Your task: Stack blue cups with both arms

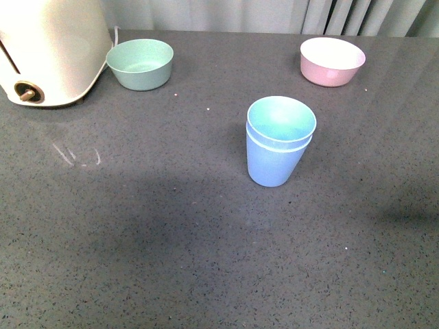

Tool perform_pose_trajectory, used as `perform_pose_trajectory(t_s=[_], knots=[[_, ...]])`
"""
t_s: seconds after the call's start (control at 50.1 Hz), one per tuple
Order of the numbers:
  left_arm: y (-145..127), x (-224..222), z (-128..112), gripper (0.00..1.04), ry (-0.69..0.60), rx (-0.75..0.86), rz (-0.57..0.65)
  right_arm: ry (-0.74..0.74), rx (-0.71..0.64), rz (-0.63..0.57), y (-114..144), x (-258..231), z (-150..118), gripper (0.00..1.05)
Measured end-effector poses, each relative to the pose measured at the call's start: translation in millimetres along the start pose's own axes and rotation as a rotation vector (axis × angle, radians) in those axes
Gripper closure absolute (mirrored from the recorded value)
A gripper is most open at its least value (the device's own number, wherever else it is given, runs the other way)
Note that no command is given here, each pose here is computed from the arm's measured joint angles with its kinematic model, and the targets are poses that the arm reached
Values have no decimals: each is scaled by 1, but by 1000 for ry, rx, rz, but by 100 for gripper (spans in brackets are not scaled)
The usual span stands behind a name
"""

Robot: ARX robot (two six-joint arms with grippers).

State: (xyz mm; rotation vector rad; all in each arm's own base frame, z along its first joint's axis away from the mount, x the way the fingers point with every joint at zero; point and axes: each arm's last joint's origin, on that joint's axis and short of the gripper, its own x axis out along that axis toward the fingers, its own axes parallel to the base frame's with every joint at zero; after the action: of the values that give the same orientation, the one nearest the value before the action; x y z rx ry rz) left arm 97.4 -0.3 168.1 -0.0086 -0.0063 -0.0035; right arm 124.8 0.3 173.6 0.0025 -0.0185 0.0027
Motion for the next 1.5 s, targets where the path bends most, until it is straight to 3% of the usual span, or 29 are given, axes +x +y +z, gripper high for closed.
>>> perform_pose_trajectory(t_s=[1.199, 1.498], knots=[[0, 0, 0, 9, 0, 0, 0, -1, 0, -1, 0, -28, -2, 103], [0, 0, 0, 9, 0, 0, 0, -2, 0, -1, 0, -28, -2, 56]])
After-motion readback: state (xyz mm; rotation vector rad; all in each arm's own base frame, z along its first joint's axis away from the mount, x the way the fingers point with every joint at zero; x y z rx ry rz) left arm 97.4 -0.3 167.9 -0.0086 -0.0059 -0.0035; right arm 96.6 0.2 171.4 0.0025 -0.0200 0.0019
